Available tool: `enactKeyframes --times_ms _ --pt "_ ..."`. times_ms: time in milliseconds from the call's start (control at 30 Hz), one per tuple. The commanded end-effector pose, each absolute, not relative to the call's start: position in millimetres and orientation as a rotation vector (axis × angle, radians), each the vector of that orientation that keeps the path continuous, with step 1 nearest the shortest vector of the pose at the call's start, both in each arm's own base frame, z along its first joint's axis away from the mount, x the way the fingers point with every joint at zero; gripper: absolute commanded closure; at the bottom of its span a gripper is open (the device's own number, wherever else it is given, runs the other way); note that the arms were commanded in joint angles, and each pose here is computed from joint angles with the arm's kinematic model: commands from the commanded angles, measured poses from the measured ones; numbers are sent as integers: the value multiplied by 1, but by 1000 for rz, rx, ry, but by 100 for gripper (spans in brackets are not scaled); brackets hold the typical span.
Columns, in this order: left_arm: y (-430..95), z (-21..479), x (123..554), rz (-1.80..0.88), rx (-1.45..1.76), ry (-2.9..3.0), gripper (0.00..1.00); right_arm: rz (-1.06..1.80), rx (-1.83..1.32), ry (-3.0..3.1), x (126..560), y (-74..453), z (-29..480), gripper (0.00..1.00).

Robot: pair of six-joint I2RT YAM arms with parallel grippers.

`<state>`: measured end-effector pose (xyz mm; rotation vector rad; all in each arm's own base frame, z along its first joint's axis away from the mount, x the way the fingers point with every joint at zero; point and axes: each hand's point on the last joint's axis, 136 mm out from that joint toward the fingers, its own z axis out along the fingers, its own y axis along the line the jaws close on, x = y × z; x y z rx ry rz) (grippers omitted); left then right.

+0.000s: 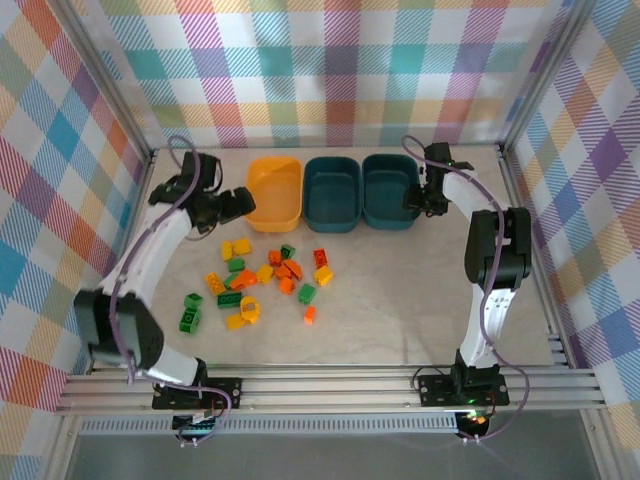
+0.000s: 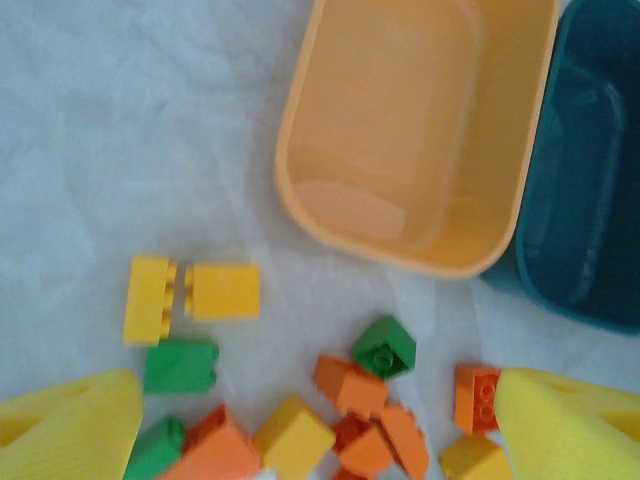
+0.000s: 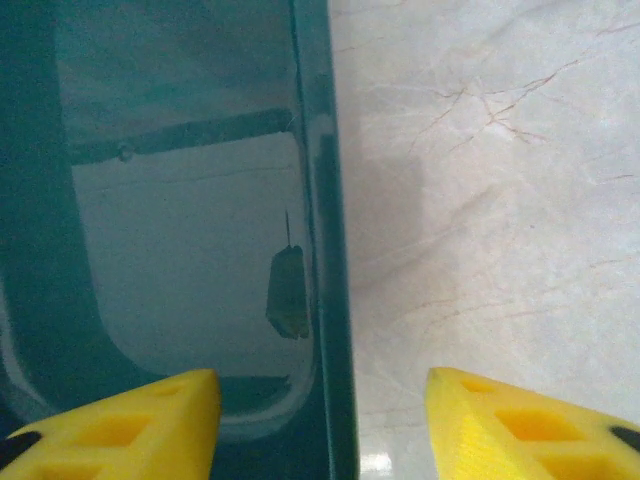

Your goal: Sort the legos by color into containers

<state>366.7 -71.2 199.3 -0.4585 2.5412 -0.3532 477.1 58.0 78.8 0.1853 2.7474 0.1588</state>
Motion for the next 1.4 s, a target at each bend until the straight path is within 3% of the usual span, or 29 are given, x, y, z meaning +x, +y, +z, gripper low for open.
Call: enactKeyframes --times_ms 0,133,267,700,1133,1300,1367 --pt "-66 186 326 -388 -584 2523 8 138 275 2596 469 47 145 41" --pt "-52 163 274 -393 -714 2484 7 202 337 2464 437 59 184 30" --pt "-38 148 238 -352 -812 2461 8 251 238 2424 396 107 187 26" --pt "-36 117 190 -508 -1024 2339 10 324 -136 2677 210 274 88 31" --pt "-45 88 165 -640 -1077 2315 10 378 -303 2777 186 359 50 29" --pt "-45 82 159 -654 -1077 2315 10 342 -324 2806 187 365 37 36" --pt "-45 82 157 -657 -1073 2314 11 328 -316 2810 187 364 33 44"
